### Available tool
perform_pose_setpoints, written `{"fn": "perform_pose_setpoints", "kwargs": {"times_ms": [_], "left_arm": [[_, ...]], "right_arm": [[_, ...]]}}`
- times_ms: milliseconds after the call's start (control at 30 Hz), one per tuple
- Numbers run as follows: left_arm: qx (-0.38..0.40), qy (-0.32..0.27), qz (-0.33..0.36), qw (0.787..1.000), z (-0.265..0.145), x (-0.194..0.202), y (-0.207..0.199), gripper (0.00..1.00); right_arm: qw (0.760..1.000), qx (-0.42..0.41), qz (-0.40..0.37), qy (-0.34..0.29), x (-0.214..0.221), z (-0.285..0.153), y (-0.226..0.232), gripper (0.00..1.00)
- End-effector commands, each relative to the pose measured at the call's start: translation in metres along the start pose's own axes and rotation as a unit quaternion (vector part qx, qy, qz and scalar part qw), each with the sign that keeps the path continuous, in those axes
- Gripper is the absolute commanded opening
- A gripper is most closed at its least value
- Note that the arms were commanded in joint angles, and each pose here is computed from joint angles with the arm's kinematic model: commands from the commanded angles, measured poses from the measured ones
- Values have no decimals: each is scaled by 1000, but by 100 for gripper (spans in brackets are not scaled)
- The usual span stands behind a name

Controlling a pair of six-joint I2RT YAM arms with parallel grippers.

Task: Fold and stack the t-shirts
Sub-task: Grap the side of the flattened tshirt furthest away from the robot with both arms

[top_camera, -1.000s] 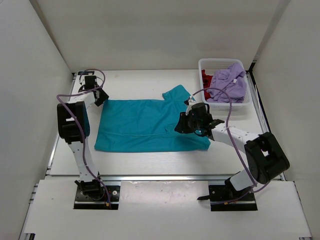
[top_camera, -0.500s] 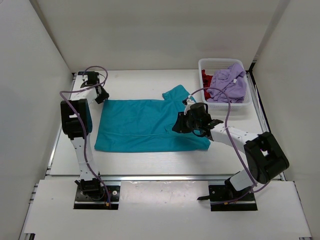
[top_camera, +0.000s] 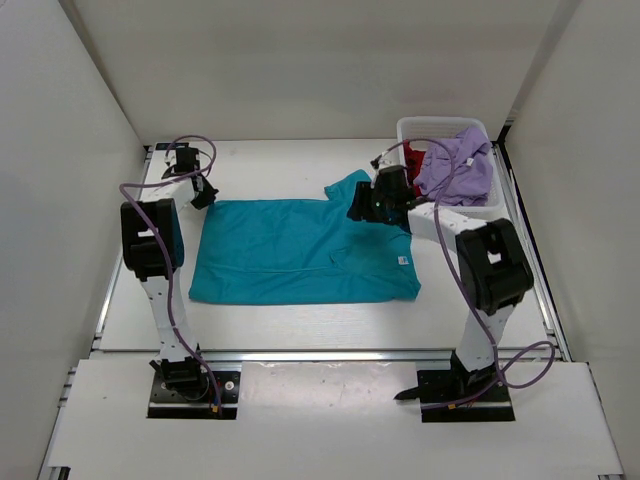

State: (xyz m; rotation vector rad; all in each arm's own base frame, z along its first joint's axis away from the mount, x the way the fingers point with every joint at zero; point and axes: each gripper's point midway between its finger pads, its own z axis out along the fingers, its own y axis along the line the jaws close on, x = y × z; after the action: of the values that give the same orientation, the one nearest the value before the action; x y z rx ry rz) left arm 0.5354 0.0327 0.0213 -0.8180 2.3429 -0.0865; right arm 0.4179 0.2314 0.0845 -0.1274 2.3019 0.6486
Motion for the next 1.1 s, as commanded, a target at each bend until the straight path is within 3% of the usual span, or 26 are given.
{"fn": "perform_pose_setpoints", "kwargs": {"times_ms": [0, 200, 233, 267, 333, 433, 467, 500, 600, 1000, 1067], "left_arm": [[23, -36, -14, 999, -34, -21, -13, 0], [50, -51, -20, 997, -53, -17, -26, 0], [53, -52, -19, 997, -55, -16, -26, 0], [57, -53, -18, 997, -56, -15, -28, 0], [57, -49, -21, 997, -56, -10, -26, 0], [70, -43, -29, 996, -57, -8, -28, 0], [75, -45, -32, 996, -58, -10, -31, 0], [77, -42, -30, 996, -57, -9, -31, 0], [74, -39, -23, 996, -55, -5, -31, 0], [76, -44, -20, 996, -59, -6, -33, 0], [75, -43, -19, 996, -61, -4, -33, 0]], "right_arm": [[997, 64, -9, -42, -51, 16, -34, 48], [988, 147, -30, -35, -93, 61, -78, 49], [986, 164, -33, -15, -83, 72, -91, 49], [985, 164, -37, -33, -105, 75, -87, 49], [983, 179, -41, 1, -96, 97, -102, 50], [981, 184, -55, -13, -133, 115, -100, 50], [978, 198, -58, 25, -107, 130, -115, 51], [980, 186, -60, -15, -143, 126, -103, 51], [980, 192, -37, -28, -153, 127, -111, 50], [986, 159, -29, -24, -148, 135, -112, 44], [991, 133, -22, -25, -150, 137, -104, 38]]}}
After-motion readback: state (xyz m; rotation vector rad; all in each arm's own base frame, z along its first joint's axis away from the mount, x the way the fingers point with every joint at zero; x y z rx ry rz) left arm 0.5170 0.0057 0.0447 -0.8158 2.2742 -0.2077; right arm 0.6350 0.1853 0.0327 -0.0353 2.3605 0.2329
